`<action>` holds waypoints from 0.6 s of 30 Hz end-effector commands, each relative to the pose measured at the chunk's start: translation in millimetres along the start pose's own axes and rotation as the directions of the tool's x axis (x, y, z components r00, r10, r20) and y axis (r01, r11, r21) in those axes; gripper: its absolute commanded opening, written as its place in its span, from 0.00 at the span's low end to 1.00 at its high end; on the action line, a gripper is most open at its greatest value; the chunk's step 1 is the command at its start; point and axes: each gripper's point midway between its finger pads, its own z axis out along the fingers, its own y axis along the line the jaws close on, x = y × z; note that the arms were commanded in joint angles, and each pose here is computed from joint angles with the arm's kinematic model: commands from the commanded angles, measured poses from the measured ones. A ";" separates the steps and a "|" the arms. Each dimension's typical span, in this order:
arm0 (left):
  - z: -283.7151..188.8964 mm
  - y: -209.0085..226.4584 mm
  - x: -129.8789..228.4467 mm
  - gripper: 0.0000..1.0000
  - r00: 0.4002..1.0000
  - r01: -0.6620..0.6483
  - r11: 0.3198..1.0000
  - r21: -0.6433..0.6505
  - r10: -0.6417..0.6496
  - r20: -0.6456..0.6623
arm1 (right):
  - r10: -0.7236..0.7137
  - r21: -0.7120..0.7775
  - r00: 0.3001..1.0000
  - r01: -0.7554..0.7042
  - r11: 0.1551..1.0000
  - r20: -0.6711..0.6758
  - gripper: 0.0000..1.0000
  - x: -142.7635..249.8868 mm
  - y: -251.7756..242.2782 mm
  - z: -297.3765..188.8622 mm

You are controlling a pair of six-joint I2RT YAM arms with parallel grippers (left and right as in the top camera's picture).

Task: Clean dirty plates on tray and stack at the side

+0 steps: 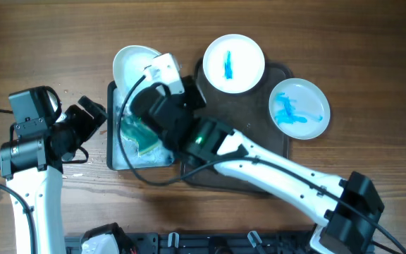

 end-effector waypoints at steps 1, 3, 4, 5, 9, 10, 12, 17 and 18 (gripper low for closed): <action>-5.9 -3.3 -5.0 1.00 1.000 -0.004 1.000 0.015 0.004 0.021 | -0.158 0.083 0.987 0.155 0.984 0.039 0.04 -13.3 -0.9 -13.4; -5.9 -3.2 -5.0 1.00 1.000 -0.004 1.000 0.015 0.004 0.021 | -0.190 0.100 0.981 0.185 0.978 0.044 0.04 -14.5 0.8 -18.9; -5.9 -3.2 -5.0 1.00 1.000 -0.004 1.000 0.015 0.004 0.021 | -0.198 0.111 0.979 0.192 0.975 0.048 0.04 -15.5 0.8 -21.4; -5.9 -3.2 -5.0 1.00 1.000 -0.004 1.000 0.015 0.004 0.021 | -0.203 0.120 0.978 0.196 0.973 0.050 0.04 -15.8 1.0 -23.7; -5.9 -3.2 -5.0 1.00 1.000 -0.004 1.000 0.015 0.004 0.021 | -0.257 0.136 0.965 0.248 0.959 0.052 0.04 -16.7 4.0 -30.5; -5.9 -3.2 -5.0 1.00 1.000 -0.004 1.000 0.015 0.004 0.021 | -0.263 0.142 0.963 0.254 0.957 0.053 0.04 -17.1 3.9 -31.9; -5.9 -3.2 -5.0 1.00 1.000 -0.004 1.000 0.015 0.004 0.021 | -0.284 0.147 0.957 0.273 0.951 0.054 0.04 -17.9 5.0 -34.2; -5.9 -3.2 -5.0 1.00 1.000 -0.004 1.000 0.015 0.004 0.021 | -0.298 0.164 0.953 0.286 0.944 0.056 0.04 -19.8 3.3 -35.7; -5.9 -3.3 -5.0 1.00 1.000 -0.004 1.000 0.015 0.004 0.021 | -0.303 0.165 0.951 0.291 0.943 0.055 0.04 -20.1 3.3 -35.7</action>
